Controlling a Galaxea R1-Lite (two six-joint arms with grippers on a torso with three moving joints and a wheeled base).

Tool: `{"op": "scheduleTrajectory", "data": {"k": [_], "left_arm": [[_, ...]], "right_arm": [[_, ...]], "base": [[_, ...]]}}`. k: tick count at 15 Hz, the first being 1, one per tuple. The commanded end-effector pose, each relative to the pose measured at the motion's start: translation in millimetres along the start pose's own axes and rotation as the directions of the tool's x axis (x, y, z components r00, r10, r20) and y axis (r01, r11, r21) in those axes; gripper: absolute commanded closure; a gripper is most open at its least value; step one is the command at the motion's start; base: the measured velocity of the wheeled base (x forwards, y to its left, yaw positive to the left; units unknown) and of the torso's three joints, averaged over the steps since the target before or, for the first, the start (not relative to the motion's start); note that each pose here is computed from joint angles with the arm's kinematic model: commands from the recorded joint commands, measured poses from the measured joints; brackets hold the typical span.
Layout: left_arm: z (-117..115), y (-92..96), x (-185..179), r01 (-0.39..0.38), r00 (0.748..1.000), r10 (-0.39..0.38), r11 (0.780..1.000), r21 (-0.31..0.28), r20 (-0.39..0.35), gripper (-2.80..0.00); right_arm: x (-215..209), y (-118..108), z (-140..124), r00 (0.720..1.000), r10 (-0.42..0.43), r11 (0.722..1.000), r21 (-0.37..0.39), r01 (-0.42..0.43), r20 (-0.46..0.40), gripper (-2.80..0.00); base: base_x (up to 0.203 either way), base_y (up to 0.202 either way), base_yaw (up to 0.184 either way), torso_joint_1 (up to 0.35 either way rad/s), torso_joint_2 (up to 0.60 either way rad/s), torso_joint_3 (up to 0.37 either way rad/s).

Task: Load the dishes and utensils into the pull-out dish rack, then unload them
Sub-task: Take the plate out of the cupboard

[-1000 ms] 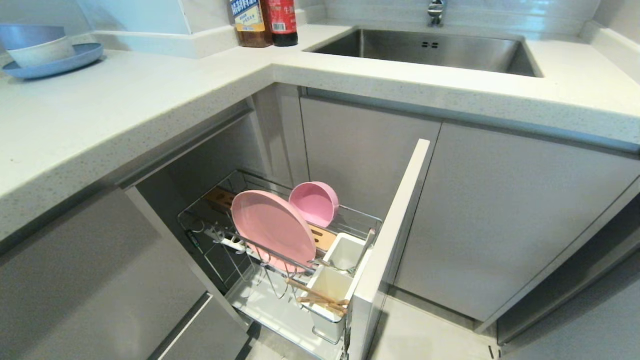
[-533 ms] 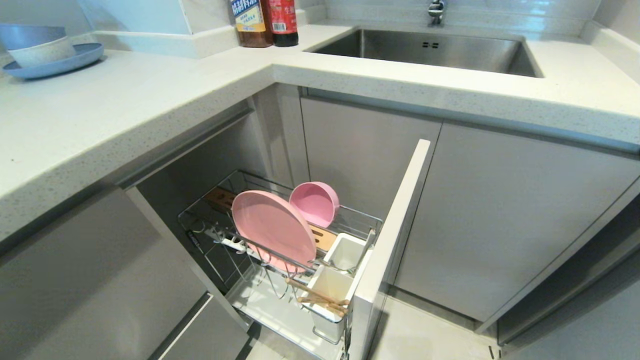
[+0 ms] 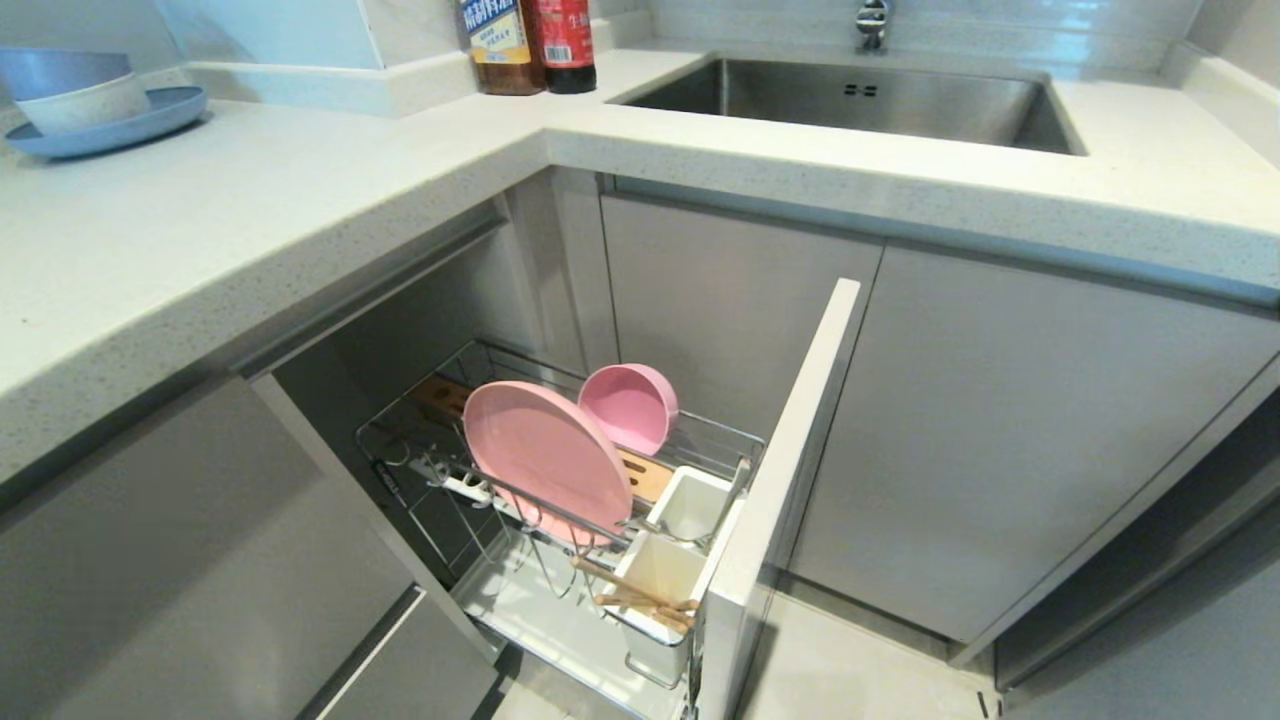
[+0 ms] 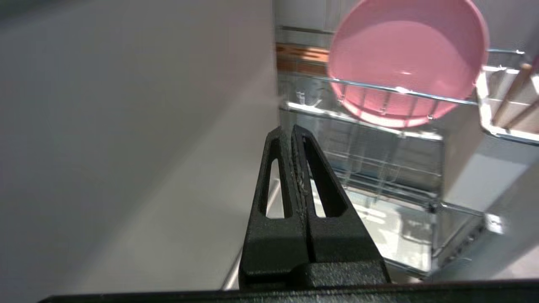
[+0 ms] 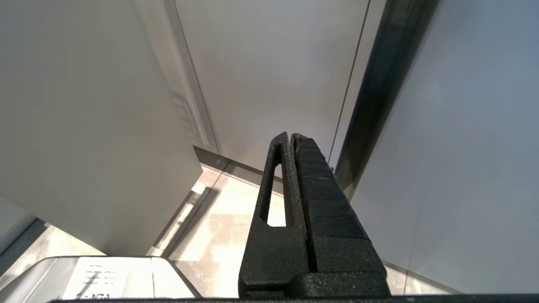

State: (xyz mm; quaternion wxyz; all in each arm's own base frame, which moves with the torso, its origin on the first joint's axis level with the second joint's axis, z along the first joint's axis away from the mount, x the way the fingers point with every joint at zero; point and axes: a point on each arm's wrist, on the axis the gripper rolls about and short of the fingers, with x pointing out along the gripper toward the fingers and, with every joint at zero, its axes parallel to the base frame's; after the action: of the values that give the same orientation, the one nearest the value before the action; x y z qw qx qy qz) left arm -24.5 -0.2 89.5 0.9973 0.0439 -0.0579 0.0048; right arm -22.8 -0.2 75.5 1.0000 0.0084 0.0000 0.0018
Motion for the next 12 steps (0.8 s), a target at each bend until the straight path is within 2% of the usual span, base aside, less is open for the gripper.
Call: {"op": "scheduleTrajectory", "data": {"k": [1, 6, 9, 12], "left_arm": [[-15.3, -2.2, 1.4, 0.045, 0.995, -0.045, 0.999, -0.004, -0.093, 0.00], [-15.3, -2.1, 1.6, 0.042, 0.995, -0.043, 0.999, -0.011, -0.088, 0.00], [-15.3, -1.8, 1.6, 0.020, 0.996, -0.028, 0.997, -0.080, -0.089, 0.00], [-15.9, -1.6, 1.7, 0.008, 0.996, -0.017, 0.996, -0.094, -0.090, 0.00]], "right_arm": [[0.1, 0.0, -0.4, 1.000, 0.001, 1.000, 0.000, -0.001, -0.002, 0.00], [0.1, 0.0, -0.3, 1.000, -0.001, 1.000, 0.000, 0.001, 0.000, 0.00], [0.1, 0.0, -0.4, 1.000, 0.001, 1.000, 0.000, -0.001, -0.001, 0.00], [0.1, 0.0, -0.4, 1.000, 0.000, 1.000, 0.000, 0.000, -0.002, 0.00]], "base": [[0.000, 0.000, 0.000, 0.000, 0.00, 0.000], [0.000, 0.000, 0.000, 0.000, 0.00, 0.000], [0.000, 0.000, 0.000, 0.000, 0.00, 0.000], [0.000, 0.000, 0.000, 0.000, 0.00, 0.000]]}}
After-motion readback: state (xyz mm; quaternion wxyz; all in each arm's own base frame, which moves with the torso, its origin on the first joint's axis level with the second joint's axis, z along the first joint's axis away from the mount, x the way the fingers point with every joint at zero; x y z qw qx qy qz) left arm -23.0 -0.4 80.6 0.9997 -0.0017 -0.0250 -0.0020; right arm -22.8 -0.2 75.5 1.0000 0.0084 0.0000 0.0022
